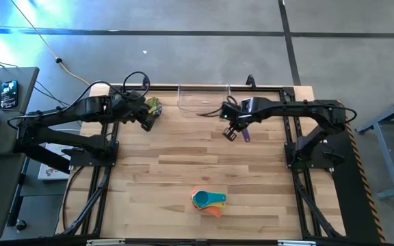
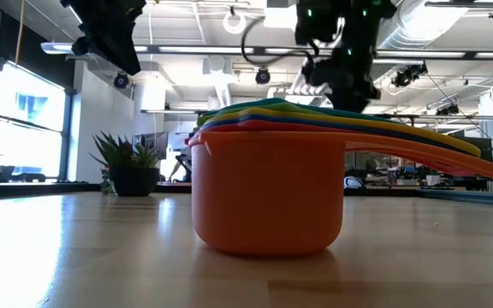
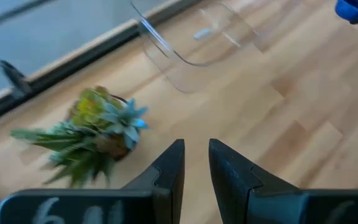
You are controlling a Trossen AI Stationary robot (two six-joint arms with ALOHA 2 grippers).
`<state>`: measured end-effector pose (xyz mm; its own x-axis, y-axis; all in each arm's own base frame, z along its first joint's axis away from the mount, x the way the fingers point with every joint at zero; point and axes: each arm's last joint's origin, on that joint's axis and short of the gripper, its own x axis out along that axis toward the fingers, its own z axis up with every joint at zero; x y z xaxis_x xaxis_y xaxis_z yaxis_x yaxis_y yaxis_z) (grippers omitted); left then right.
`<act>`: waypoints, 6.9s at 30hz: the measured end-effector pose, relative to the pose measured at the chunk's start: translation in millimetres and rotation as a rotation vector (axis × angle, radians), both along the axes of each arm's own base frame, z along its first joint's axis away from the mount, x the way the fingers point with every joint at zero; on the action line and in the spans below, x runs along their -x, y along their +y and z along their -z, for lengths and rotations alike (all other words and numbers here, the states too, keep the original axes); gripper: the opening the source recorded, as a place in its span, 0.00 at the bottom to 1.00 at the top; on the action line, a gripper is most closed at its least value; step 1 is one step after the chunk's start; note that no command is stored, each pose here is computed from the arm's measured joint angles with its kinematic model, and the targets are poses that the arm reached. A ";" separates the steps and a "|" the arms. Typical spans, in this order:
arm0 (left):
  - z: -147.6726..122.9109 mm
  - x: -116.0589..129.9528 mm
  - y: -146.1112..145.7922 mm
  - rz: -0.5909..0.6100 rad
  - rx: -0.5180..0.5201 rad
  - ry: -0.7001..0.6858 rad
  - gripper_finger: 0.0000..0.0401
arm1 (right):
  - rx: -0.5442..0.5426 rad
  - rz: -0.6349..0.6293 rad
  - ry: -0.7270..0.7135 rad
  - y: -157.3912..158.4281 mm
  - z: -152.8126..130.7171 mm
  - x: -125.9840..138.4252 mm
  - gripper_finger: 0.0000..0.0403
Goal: Nest measuring cups in basket
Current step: Stack the dark blue measuring cup on the light blue measuring cup, then move the stacked measuring cups to the center of the table
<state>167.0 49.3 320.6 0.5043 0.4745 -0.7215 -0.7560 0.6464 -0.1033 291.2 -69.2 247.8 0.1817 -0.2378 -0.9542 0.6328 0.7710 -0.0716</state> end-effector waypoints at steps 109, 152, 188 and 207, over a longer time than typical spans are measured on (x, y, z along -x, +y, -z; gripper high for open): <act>1.3 -7.2 -35.8 0.054 0.415 -0.141 0.16 | 0.022 -1.354 -0.133 280.4 17.1 -98.8 0.03; 13.3 -20.4 -89.0 0.341 0.413 -0.010 0.16 | 0.120 -0.562 0.163 225.6 -5.7 -65.1 0.14; 43.5 -38.8 -136.5 0.469 0.294 0.160 0.16 | -0.558 -0.124 -0.272 332.0 29.4 -38.0 0.09; 43.5 -38.8 -136.4 0.474 0.290 0.163 0.16 | -0.525 -0.196 -0.361 300.1 58.8 -87.3 0.00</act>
<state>205.8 -87.1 277.1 0.4847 -0.0045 -0.8746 -0.4119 0.8809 -0.2329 378.5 230.9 188.9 0.5041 0.3113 -0.8056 0.3917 0.7489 0.5345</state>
